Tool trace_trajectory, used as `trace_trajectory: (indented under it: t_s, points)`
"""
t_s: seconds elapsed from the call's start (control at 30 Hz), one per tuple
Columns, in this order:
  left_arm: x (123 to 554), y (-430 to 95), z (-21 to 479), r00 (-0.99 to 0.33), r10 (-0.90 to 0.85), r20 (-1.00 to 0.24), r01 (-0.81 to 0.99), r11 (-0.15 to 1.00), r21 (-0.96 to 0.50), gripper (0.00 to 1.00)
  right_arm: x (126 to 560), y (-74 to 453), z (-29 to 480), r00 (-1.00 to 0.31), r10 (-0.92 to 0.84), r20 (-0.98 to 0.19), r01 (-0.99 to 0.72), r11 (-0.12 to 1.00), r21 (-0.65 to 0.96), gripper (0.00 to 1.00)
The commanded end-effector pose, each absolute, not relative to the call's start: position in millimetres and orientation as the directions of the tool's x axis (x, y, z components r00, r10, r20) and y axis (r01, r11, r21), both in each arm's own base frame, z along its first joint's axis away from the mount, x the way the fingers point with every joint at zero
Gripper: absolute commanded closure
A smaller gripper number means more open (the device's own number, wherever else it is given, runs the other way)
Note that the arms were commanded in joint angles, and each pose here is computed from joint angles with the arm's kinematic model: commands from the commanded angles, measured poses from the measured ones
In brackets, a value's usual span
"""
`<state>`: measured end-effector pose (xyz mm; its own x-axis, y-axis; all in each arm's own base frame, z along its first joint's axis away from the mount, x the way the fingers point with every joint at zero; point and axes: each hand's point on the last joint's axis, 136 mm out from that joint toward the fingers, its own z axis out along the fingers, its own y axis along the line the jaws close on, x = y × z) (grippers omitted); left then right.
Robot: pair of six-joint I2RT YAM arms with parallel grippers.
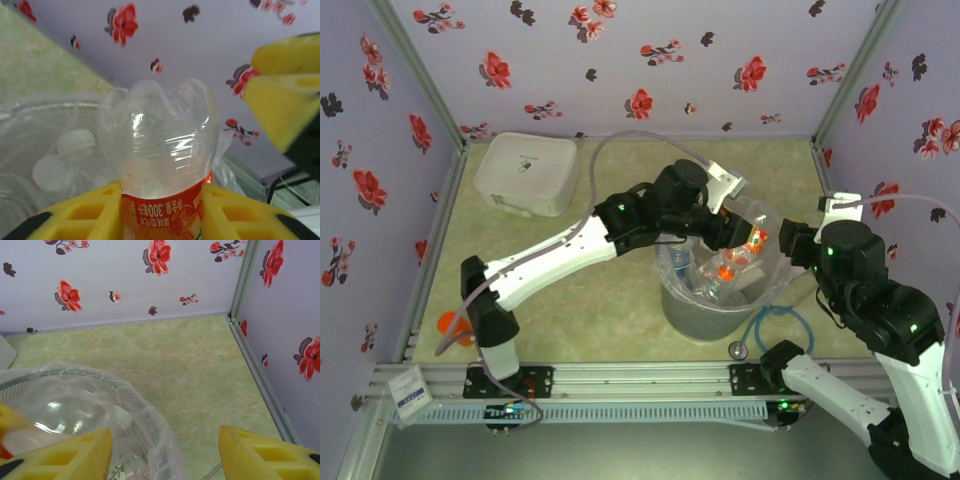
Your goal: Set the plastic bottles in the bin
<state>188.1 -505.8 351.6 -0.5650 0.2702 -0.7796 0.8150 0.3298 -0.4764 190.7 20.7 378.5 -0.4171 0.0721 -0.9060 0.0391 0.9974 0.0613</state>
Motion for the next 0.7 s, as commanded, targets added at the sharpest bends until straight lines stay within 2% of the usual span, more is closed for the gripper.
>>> trace_trajectory:
  t_s: [0.0, 0.1, 0.2, 0.27, 0.37, 0.47, 0.57, 0.67]
  points:
    - [174.7, -507.0, 354.0, -0.532, 0.341, -0.775, 0.843, 0.302, -0.446, 0.53, 187.9, 14.0, 383.4, -0.407, 0.088, -0.909, 0.068, 0.995, 0.066, 0.41]
    - [170.3, -507.3, 359.0, -0.512, 0.348, -0.785, 0.855, 0.286, -0.432, 0.32, 191.7, 20.3, 378.8, -0.436, 0.067, -0.897, 0.047, 0.998, 0.052, 0.39]
    - [168.4, -498.1, 377.5, -0.486, 0.317, -0.814, 0.869, 0.269, -0.414, 0.18, 195.9, 28.4, 373.7, -0.469, 0.049, -0.882, 0.022, 0.999, 0.044, 0.36]
    - [168.8, -487.8, 393.0, -0.476, 0.280, -0.833, 0.873, 0.262, -0.411, 0.14, 198.4, 34.5, 371.2, -0.485, 0.044, -0.874, 0.001, 0.999, 0.049, 0.35]
    - [176.6, -462.2, 416.5, -0.456, 0.208, -0.865, 0.872, 0.296, -0.389, 0.13, 200.5, 46.7, 364.4, -0.518, 0.040, -0.855, -0.041, 0.997, 0.072, 0.34]
    - [194.5, -426.8, 425.7, -0.439, 0.151, -0.886, 0.849, 0.392, -0.354, 0.14, 200.5, 69.4, 350.0, -0.585, 0.020, -0.811, -0.127, 0.985, 0.116, 0.38]
    - [217.2, -388.8, 419.9, -0.455, 0.102, -0.885, 0.794, 0.497, -0.351, 0.16, 199.3, 84.6, 329.7, -0.654, -0.014, -0.756, -0.177, 0.975, 0.135, 0.39]
    - [238.9, -354.8, 402.3, -0.490, 0.067, -0.869, 0.716, 0.600, -0.357, 0.19, 194.8, 72.3, 312.6, -0.693, -0.029, -0.720, -0.128, 0.988, 0.083, 0.42]
